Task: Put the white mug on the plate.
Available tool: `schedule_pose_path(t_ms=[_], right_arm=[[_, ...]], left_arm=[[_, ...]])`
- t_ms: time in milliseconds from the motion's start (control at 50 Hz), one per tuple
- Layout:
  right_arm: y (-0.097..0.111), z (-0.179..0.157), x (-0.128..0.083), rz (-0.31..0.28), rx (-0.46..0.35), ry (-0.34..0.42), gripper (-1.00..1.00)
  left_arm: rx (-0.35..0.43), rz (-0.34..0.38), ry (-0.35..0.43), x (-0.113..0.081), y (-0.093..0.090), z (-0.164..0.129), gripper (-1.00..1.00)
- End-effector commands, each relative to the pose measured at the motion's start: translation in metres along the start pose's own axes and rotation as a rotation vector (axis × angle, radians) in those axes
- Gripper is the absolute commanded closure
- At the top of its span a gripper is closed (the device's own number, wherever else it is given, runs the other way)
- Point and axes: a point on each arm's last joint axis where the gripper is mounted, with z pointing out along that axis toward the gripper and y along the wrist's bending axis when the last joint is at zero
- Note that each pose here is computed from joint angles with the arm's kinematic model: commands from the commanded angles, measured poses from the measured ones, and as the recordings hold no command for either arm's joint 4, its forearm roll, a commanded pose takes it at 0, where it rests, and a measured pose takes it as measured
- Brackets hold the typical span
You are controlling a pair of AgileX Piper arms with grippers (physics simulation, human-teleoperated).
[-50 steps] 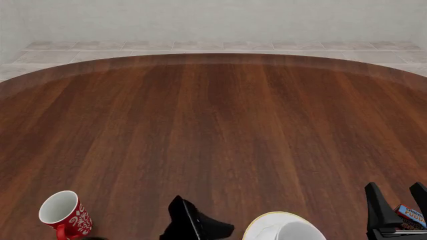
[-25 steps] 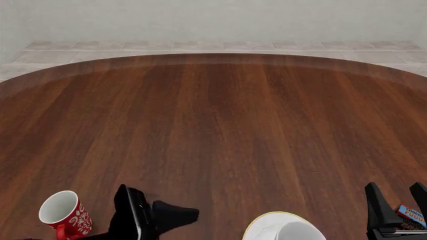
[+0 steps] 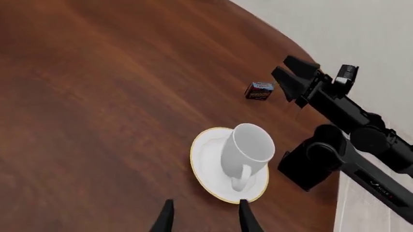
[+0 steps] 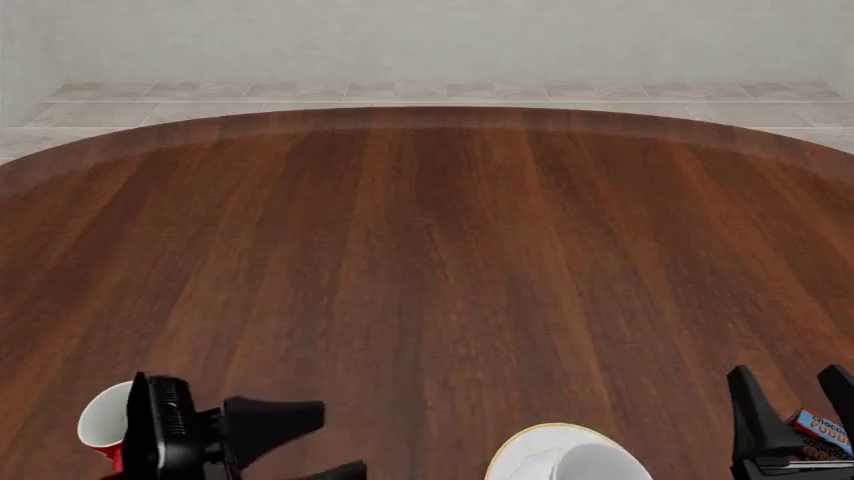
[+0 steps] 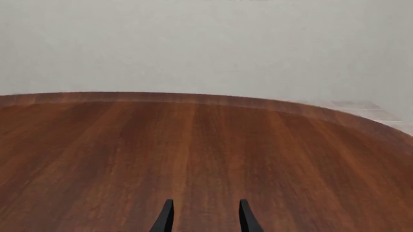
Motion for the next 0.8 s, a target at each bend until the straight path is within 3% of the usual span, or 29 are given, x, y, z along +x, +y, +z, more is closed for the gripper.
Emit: schedule_pose_path(t_ms=[20,100,140,180,220,320,440,460,580,640,700,800], right_arm=[[0.001,-0.002,-0.004,-0.008,-0.011,-0.031,-1.00],[0.001,-0.004,-0.020,0.045,-0.021,-0.111,-1.00],[0.001,-0.005,-0.026,0.027,-0.026,-0.129,-1.00],[0.001,-0.006,-0.032,0.073,-0.033,-0.181,-1.00],[0.001,-0.006,-0.036,0.042,-0.036,-0.176,-1.00],[0.001,-0.009,-0.049,0.066,-0.041,-0.239,-1.00],[0.001,-0.010,-0.053,0.061,-0.047,-0.243,-1.00],[0.001,-0.010,-0.055,0.060,-0.047,-0.245,-1.00],[0.000,-0.014,-0.068,0.057,-0.045,-0.260,-1.00],[0.000,-0.016,-0.075,0.061,-0.048,-0.273,-1.00],[0.000,-0.018,-0.082,0.063,-0.052,-0.286,-1.00],[0.000,-0.019,-0.084,0.051,-0.056,-0.282,-1.00]], left_arm=[[-0.042,-0.046,-0.048,0.009,0.011,-0.014,-1.00],[-0.053,-0.065,-0.066,0.012,0.014,-0.019,-1.00],[-0.056,-0.072,-0.081,0.012,0.015,-0.023,-1.00],[-0.060,-0.076,-0.086,0.013,0.016,-0.024,-1.00],[-0.065,-0.081,-0.087,0.014,0.016,-0.025,-1.00],[-0.067,-0.086,-0.092,0.016,0.017,-0.028,-1.00],[-0.075,-0.095,-0.099,0.019,0.019,-0.034,-1.00],[-0.075,-0.094,-0.105,0.010,0.016,-0.038,-1.00],[-0.082,-0.102,-0.120,0.018,0.019,-0.044,-1.00],[-0.085,-0.106,-0.133,0.008,0.016,-0.050,-1.00],[-0.089,-0.112,-0.142,0.018,0.019,-0.051,-1.00],[-0.092,-0.119,-0.162,0.016,0.018,-0.060,-1.00]])
